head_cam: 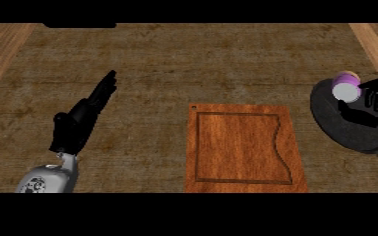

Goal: Pick the can from the cutting board and place it in the pan

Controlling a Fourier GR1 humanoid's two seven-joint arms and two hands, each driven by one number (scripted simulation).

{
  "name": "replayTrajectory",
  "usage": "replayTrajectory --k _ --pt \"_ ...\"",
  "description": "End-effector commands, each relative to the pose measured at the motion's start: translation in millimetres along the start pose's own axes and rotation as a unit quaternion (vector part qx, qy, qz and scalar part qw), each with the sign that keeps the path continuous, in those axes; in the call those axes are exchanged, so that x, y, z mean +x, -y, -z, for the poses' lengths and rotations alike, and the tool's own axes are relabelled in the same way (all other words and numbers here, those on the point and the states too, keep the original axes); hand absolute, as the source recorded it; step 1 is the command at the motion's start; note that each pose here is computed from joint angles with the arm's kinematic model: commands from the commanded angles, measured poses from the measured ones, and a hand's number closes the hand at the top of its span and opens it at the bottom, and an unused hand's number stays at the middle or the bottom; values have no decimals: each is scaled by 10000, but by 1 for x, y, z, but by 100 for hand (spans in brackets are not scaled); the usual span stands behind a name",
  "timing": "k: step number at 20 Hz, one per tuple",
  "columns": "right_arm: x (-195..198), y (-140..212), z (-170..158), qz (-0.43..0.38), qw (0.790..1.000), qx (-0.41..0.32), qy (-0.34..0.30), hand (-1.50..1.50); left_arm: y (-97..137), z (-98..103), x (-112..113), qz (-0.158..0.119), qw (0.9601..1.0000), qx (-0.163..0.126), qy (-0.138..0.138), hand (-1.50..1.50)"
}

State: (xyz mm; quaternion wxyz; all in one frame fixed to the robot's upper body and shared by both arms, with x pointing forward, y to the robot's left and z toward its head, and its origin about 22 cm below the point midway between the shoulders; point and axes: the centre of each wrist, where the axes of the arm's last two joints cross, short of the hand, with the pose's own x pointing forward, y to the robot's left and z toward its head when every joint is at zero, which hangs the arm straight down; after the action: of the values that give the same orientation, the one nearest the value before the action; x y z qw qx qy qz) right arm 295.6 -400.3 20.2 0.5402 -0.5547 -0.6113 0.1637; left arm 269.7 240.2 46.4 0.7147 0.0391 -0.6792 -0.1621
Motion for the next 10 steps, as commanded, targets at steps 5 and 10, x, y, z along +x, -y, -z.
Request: replayTrajectory --k 5,10 --pt "-41 -6 11 -432 9815 1170 -1450 -150 -3 10 19 47 9999 -71 87 0" --pt "-48 -19 22 296 9837 1186 -1320 -150 -4 2 -1 2 9999 -116 78 0"
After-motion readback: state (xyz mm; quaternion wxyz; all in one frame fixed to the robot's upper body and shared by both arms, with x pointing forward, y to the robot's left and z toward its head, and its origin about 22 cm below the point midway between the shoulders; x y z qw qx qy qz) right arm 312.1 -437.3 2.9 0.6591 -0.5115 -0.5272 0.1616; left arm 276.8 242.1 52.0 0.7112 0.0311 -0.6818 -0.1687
